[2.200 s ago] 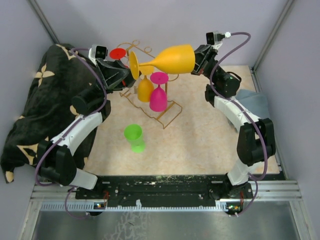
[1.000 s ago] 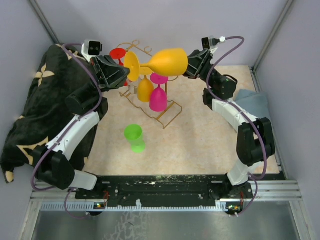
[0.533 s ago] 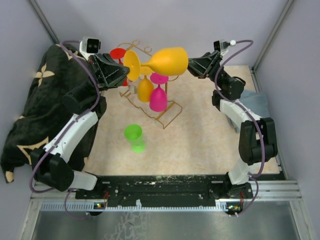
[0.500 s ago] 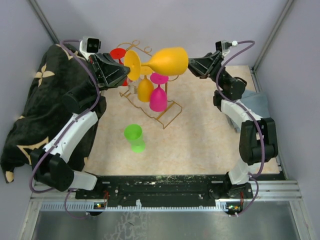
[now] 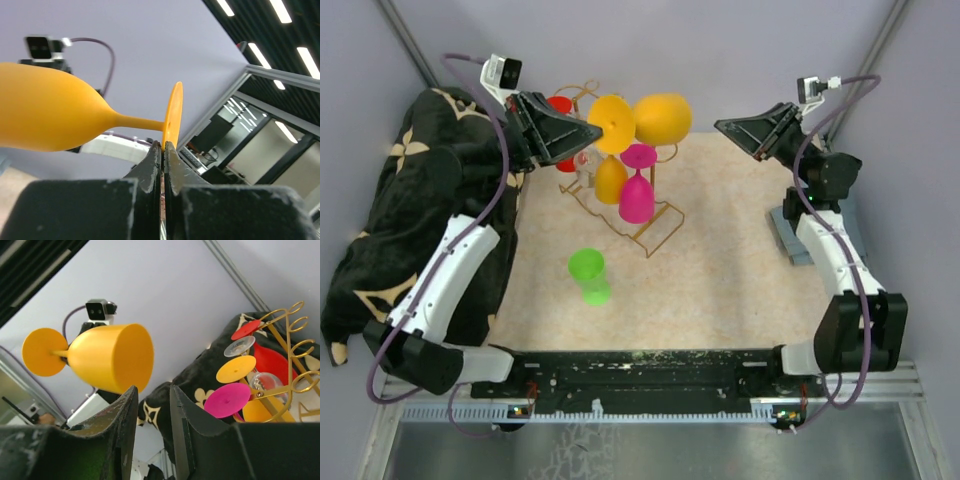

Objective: Place the wine glass upside down on the wine glass rack

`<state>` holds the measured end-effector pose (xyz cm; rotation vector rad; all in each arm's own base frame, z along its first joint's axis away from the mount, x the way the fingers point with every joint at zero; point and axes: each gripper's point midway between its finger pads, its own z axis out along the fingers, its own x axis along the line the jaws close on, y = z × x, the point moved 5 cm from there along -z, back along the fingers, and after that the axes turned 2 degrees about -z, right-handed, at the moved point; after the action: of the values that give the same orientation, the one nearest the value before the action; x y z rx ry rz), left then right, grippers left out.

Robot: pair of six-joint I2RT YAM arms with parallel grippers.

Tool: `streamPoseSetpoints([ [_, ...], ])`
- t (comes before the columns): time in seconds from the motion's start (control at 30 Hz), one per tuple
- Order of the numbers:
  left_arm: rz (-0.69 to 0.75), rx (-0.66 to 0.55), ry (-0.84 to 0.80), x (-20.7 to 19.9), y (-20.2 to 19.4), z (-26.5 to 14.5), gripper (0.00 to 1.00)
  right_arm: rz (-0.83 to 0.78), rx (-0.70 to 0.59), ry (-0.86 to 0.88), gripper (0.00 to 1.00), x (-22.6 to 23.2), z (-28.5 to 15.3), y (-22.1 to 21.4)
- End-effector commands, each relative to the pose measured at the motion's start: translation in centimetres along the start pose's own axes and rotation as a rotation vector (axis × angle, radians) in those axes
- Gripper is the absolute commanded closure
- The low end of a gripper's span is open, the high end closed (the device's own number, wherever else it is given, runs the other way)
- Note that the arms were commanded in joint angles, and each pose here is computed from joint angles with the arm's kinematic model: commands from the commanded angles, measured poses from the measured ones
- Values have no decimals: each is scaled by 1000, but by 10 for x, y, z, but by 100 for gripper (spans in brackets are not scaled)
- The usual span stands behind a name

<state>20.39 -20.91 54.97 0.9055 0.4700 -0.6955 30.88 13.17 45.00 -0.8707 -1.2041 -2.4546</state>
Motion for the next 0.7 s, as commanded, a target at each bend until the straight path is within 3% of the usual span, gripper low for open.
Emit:
streamPoseSetpoints([
  [0.0,136,28,136,6,7,5,100,-158,32,-109,67,9,-8,-2],
  [0.27,162,39,176,22,19,13,100,-295,-18,-293,67,23,-27,0],
  [0.67,144,39,197,65,36,23,100,-335,-47,-344,67,33,-43,-11],
])
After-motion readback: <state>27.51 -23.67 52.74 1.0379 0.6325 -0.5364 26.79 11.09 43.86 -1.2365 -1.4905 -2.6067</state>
